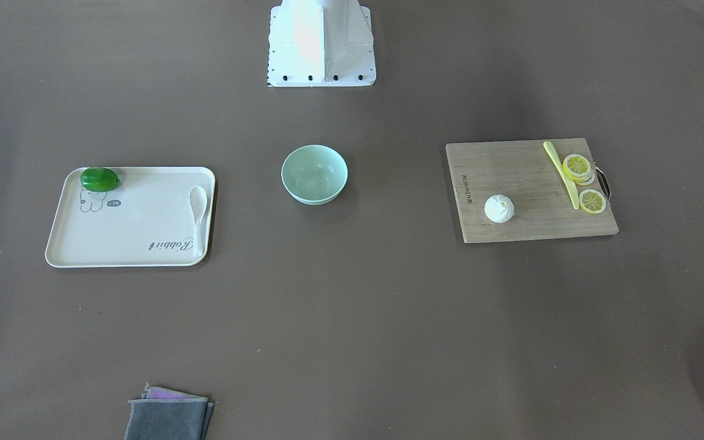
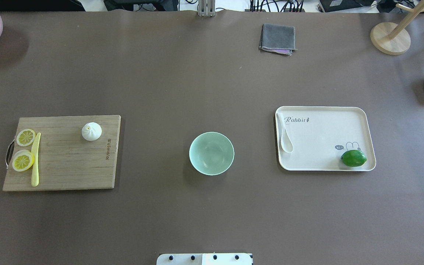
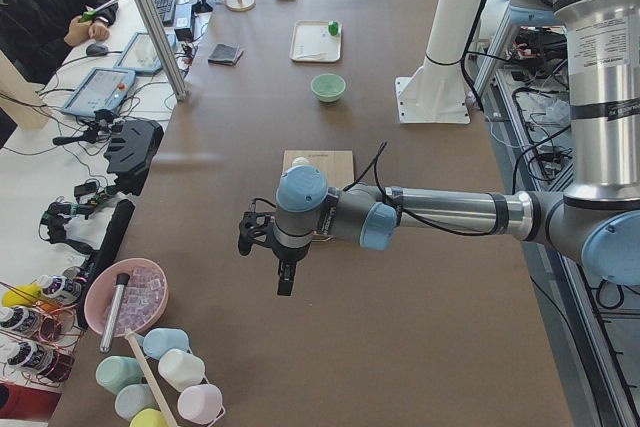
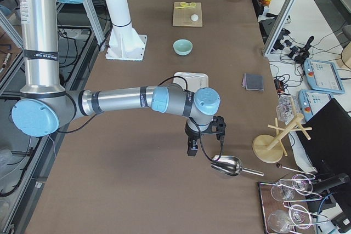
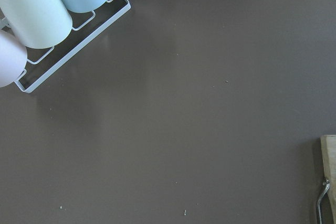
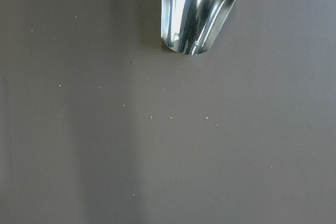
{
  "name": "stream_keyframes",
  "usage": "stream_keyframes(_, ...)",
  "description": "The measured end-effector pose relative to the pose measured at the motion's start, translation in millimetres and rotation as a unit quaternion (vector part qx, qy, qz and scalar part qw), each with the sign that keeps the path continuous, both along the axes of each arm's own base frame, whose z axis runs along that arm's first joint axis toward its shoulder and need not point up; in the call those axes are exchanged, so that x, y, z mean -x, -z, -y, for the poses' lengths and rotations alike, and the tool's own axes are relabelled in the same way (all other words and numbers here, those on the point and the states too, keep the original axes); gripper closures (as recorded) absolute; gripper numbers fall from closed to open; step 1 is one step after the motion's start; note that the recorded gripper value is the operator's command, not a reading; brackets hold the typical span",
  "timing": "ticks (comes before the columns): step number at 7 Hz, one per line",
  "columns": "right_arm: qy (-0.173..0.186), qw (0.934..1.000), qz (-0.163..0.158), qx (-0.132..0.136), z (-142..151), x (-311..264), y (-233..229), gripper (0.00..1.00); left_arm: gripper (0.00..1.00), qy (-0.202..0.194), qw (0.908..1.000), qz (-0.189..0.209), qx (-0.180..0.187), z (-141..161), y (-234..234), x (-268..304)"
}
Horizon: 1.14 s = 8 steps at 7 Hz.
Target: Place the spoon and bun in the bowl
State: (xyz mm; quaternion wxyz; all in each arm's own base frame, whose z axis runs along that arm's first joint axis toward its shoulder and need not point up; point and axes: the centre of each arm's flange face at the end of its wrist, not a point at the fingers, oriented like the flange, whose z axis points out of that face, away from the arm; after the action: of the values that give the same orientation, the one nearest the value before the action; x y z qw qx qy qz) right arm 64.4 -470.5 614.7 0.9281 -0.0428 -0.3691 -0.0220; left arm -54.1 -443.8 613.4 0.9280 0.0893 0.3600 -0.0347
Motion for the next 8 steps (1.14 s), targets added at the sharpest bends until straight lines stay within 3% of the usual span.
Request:
stream_keyframes(3, -0.001, 1.0, 0.001, -0.001, 0.1, 0.2, 1.2, 0.0, 0.02, -0.002, 1.0, -0.002, -0.008, 4.4, 7.1, -1.6)
stream_keyframes(5, 0.001, 0.9999, 0.002, -0.017, 3.0, 2.5, 5.3, 0.0, 0.02, -0.004, 0.9997, -0.004, -0.022, 14.0, 19.0, -4.1)
stream_keyframes(7, 0.013, 0.9988, 0.009, -0.046, 8.8, 18.2, 28.8, 0.0, 0.02, -0.012, 0.9987, -0.009, -0.048, 32.4, 41.3, -11.8)
stream_keyframes(8, 0.03, 0.9965, 0.012, -0.077, 16.4, 36.0, 50.6, 0.0, 0.02, -0.027, 0.9972, -0.014, -0.068, 45.5, 58.5, -26.2)
